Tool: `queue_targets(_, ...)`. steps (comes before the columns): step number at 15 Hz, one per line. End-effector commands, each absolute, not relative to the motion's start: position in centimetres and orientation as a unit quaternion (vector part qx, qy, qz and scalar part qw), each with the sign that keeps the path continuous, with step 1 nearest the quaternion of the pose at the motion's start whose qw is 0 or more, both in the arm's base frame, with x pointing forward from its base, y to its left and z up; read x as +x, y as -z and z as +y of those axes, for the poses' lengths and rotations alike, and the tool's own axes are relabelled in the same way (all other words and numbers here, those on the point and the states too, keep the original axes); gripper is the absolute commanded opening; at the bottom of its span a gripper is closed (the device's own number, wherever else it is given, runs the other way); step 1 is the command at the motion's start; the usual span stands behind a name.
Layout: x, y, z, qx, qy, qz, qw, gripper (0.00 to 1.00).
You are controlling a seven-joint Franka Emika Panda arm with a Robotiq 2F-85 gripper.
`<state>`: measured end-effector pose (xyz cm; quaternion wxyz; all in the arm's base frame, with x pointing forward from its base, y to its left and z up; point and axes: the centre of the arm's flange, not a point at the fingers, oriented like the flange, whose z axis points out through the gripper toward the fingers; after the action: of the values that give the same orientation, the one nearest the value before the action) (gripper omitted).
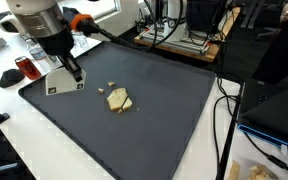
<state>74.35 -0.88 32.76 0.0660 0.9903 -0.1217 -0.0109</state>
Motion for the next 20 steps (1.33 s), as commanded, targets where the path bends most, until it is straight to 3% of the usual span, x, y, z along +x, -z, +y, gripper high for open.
queue_targets(1,66.3,-32.6,-1.8,0.996,0.004,-0.064,0.058,0.01)
queue_targets(12,58.4,-29.8,-3.8,0.996,-0.091,0.020,0.014,0.01)
queue_targets(20,48.6,-26.6,-5.1,0.980,-0.192,0.019,-0.044,0.01)
